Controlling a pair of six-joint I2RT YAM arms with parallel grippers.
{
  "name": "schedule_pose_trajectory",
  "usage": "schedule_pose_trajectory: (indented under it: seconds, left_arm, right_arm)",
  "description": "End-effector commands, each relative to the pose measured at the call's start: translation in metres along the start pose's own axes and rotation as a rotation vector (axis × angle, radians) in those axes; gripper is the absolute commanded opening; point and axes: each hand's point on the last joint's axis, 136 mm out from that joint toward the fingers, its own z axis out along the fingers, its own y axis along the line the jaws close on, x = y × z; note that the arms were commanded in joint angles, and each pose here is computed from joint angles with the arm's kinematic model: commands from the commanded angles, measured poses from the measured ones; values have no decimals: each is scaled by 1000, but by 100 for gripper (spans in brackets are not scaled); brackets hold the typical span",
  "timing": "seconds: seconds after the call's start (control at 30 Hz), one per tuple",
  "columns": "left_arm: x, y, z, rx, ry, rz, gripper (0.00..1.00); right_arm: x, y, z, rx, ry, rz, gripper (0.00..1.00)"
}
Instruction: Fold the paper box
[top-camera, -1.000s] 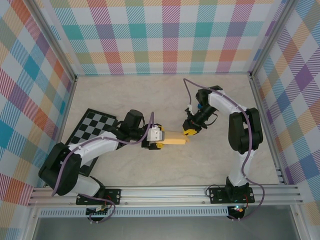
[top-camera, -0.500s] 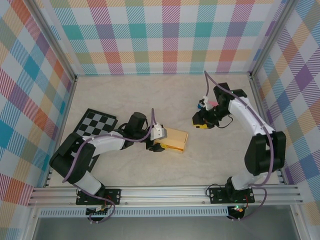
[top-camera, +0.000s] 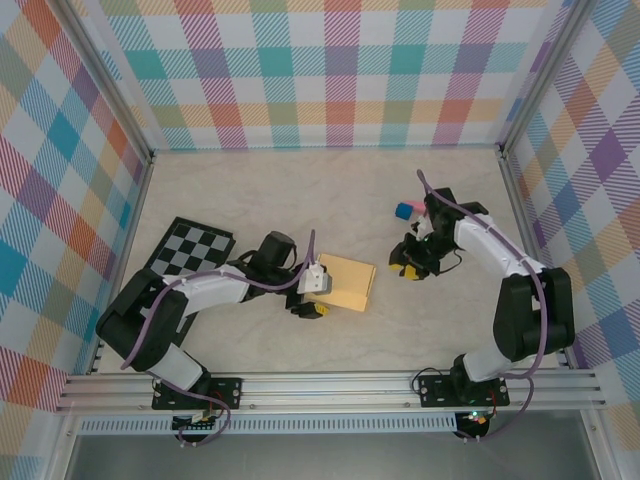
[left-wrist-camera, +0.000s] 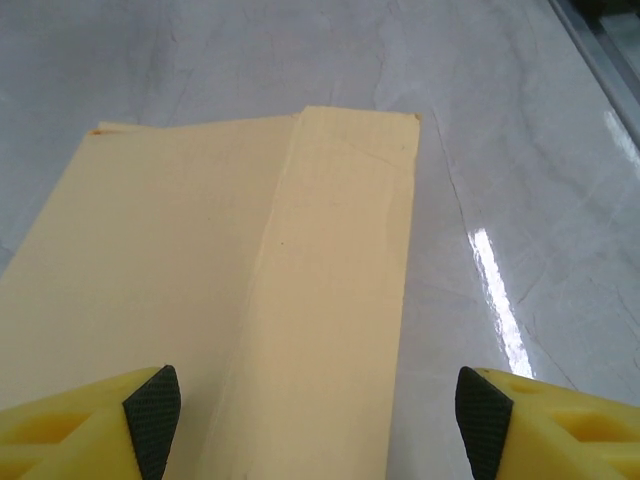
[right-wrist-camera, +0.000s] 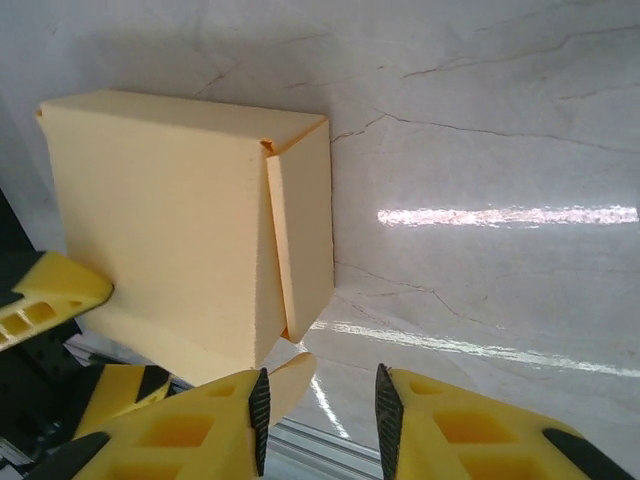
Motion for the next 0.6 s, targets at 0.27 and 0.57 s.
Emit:
schedule_pose_trajectory:
  seconds: [0.27,0.57]
  left_arm:
    - [21,-20,14,-27,131,152,74]
    - [18,-16,16,-42,119,127,75]
  right_arm:
    - [16,9,57,121,61,78,38]
    - [21,-4,69,198,67,35,26]
